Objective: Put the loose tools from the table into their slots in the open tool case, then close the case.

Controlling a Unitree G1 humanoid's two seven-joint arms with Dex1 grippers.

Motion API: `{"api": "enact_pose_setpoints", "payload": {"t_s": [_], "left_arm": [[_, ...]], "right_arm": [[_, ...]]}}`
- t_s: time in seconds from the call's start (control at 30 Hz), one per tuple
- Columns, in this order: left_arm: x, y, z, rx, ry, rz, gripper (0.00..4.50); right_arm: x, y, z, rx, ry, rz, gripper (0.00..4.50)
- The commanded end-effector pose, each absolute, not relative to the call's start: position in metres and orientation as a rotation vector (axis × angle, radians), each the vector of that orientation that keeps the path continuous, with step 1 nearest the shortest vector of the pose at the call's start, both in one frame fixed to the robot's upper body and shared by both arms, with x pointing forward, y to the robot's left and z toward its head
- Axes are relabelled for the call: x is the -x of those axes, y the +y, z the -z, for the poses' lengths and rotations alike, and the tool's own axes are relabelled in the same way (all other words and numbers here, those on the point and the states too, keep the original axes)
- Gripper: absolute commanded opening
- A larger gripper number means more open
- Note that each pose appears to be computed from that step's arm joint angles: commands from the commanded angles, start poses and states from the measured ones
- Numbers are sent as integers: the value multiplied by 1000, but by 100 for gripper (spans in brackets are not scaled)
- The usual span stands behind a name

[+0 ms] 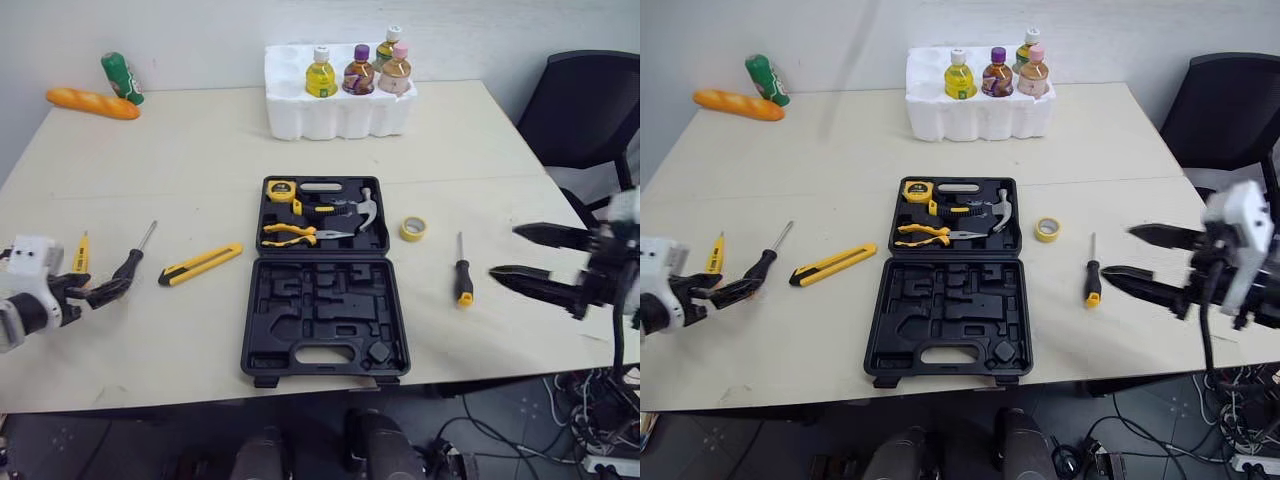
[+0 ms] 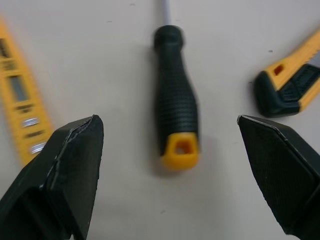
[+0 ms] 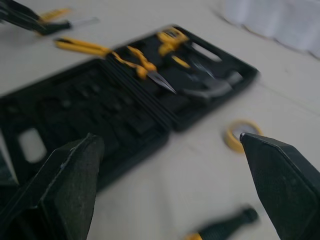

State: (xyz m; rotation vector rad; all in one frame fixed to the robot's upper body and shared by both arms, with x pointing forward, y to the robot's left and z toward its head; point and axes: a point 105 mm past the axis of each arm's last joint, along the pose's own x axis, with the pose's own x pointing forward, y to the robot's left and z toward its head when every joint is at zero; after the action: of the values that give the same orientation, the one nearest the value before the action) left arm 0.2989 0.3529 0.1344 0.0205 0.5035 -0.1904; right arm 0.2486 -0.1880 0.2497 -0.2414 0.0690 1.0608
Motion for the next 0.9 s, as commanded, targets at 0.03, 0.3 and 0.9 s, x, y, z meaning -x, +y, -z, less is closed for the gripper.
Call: {"api": "enact_pose_setpoints", "payload": {"t_s": [0.03, 0.3, 0.9], "left_arm": [[-312, 351, -142, -76, 498, 165, 448], [-333, 346, -124, -139, 583, 167, 325], [-351, 185, -248, -568, 331, 1006, 100]], "right_arm": [[-240, -142, -257, 279, 19, -1239, 450], [-253, -88, -274, 343, -101, -1395, 450], [-266, -116, -254, 371, -83, -1167, 450]]}}
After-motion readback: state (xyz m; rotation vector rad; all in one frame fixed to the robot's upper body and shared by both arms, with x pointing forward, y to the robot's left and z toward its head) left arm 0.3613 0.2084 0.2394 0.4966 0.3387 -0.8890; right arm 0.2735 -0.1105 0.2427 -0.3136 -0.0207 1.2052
